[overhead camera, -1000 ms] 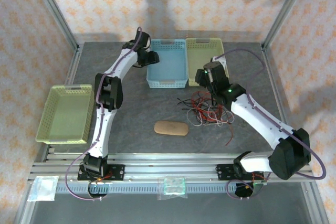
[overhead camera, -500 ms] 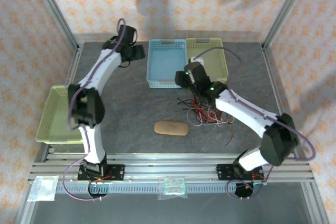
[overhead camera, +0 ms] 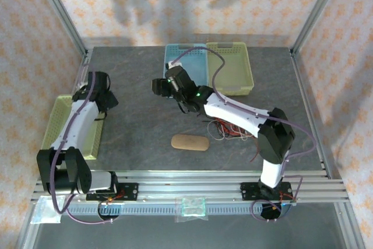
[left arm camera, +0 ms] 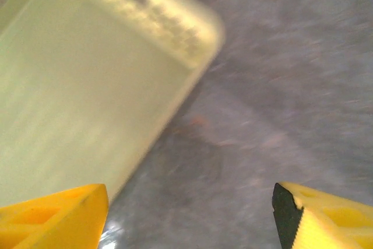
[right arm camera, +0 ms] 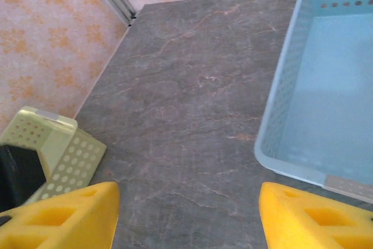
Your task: Untangle the cables
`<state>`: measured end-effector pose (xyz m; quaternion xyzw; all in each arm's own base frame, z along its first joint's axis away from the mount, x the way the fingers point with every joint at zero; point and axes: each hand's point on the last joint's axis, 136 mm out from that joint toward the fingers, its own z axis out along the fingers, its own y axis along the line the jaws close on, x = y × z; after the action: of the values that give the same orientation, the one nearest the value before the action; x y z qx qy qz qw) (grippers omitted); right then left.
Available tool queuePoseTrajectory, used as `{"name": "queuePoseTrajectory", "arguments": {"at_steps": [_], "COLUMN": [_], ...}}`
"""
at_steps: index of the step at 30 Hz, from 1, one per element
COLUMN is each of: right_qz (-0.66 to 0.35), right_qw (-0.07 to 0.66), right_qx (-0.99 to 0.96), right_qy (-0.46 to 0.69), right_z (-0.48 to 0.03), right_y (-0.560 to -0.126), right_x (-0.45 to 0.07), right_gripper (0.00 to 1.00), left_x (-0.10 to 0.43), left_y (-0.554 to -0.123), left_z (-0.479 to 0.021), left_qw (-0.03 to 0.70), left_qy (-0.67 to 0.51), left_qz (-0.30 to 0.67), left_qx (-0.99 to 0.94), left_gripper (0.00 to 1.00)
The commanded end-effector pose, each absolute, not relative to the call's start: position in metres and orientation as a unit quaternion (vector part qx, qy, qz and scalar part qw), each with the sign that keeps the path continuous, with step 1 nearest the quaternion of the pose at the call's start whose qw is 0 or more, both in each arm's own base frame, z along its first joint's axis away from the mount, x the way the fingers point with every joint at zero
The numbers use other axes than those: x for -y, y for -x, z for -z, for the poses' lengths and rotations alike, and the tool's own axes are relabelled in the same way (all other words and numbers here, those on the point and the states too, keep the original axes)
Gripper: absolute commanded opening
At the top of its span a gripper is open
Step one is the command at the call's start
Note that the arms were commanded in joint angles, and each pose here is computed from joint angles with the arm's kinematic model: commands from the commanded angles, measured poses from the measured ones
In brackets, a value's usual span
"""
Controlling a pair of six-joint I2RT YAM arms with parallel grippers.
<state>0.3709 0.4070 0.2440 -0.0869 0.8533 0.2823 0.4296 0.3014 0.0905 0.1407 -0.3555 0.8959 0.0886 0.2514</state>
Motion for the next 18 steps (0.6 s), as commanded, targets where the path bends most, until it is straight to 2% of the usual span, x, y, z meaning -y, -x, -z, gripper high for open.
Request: {"name": "queuePoseTrajectory", "arguments": {"at_steps": [1,5,11,18], "right_qz": [-0.290,-0.266,-0.240,-0.271], "right_qw": [0.448,0.463,0.472,0.450], "right_qx": [-0.841,-0.842,-0.846,-0.851], "right_qy": [0.088,0.086,0.063,0.003], "right_z": [-0.264,-0.267,-0.266,-0.264], "right_y": [-0.376,-0.374,-0.371,-0.374], "right_x": [-0.409,-0.393,-0.365,-0.331], "right_gripper": [0.65,0.65,0.65,0.62], "left_x": [-0.103,-0.100,-0.084,-0.049], "left_y": [-0.285,-0.288,-0.304,-0.338], "left_z": [-0.129,-0.107,-0.080,-0.084], "left_qw": [0.238,0.212,0.177,0.197], "left_qy": [0.385,0.376,0.351,0.309], "left_qz": [-0.076,-0.061,-0.016,0.059], "left_qx": [-0.889,-0.900,-0.919,-0.929], "left_gripper": [0.82,0.87,0.82,0.64]}}
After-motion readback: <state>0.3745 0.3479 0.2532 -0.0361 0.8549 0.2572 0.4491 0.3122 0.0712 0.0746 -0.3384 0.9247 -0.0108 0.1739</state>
